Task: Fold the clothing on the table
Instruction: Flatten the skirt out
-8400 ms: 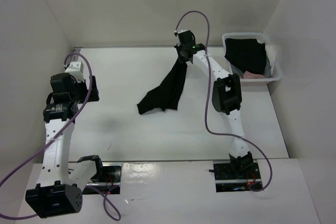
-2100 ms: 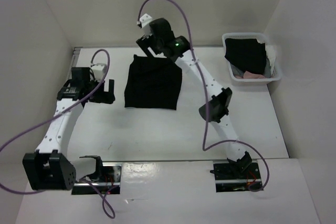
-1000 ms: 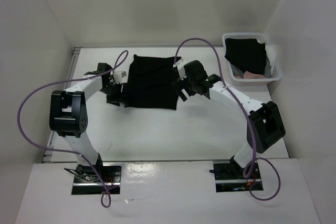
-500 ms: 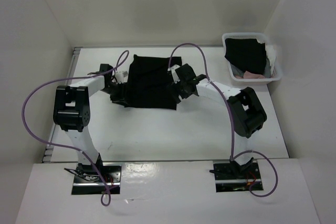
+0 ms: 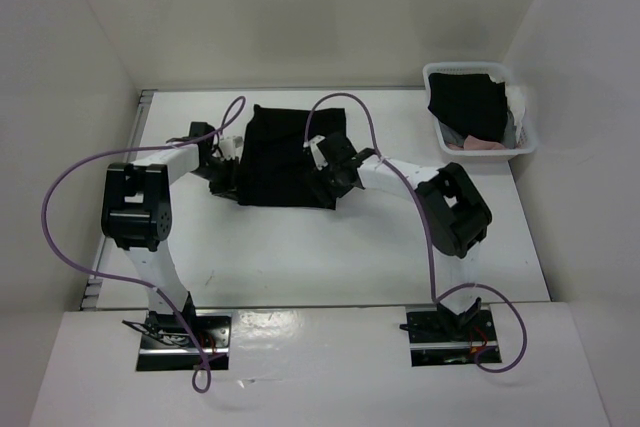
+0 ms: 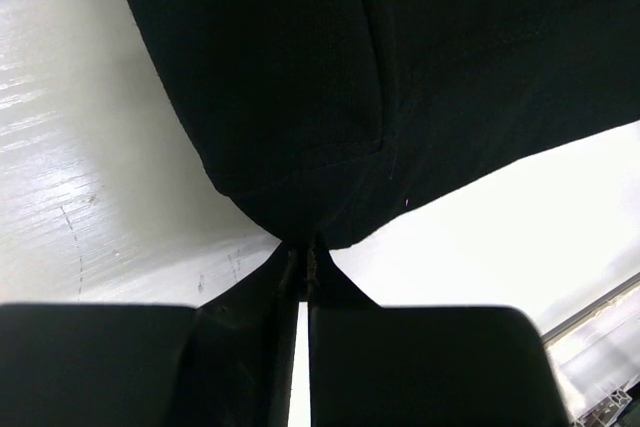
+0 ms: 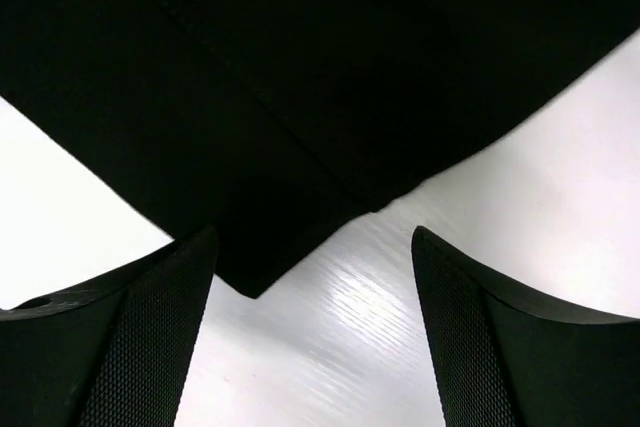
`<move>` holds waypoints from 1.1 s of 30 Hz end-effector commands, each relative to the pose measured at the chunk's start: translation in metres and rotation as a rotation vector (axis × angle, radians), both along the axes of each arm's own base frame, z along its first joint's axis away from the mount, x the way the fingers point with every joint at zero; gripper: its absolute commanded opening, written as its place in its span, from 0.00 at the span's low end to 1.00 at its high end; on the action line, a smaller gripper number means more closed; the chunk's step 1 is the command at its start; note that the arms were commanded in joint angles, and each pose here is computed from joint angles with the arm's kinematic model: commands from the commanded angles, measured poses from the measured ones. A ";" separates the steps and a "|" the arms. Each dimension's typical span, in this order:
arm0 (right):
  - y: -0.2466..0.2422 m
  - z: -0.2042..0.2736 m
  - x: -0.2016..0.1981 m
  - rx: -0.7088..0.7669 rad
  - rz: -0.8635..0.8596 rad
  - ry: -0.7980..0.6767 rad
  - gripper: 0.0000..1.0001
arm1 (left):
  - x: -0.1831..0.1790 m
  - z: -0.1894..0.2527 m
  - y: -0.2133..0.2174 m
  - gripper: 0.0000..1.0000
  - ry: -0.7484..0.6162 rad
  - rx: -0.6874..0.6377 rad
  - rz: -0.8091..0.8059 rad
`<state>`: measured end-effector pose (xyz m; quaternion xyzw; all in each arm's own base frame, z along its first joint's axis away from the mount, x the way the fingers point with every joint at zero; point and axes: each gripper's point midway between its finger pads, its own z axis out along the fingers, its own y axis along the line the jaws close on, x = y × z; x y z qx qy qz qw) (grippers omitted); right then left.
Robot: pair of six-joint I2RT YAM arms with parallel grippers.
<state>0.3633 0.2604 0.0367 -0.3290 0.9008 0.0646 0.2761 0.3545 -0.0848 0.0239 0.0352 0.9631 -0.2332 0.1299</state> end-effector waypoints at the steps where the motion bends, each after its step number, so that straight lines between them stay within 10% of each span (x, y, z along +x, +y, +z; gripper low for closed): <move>1: 0.017 -0.003 -0.003 0.028 0.024 0.019 0.82 | -0.002 -0.002 0.004 0.07 0.019 -0.006 -0.002; 13: 0.018 -0.009 -0.017 0.025 0.056 0.053 0.70 | -0.001 0.001 0.005 0.03 0.014 -0.037 0.000; 20: 0.015 -0.018 -0.023 0.011 0.080 0.083 0.41 | -0.005 -0.004 0.004 0.02 0.028 -0.044 -0.010; 25: 0.015 -0.033 -0.027 -0.012 0.093 0.124 0.03 | -0.004 -0.004 0.008 0.00 0.024 -0.042 -0.009; 33: 0.012 0.056 0.001 0.061 0.081 -0.043 0.00 | 0.017 0.066 0.006 0.00 -0.146 -0.070 -0.031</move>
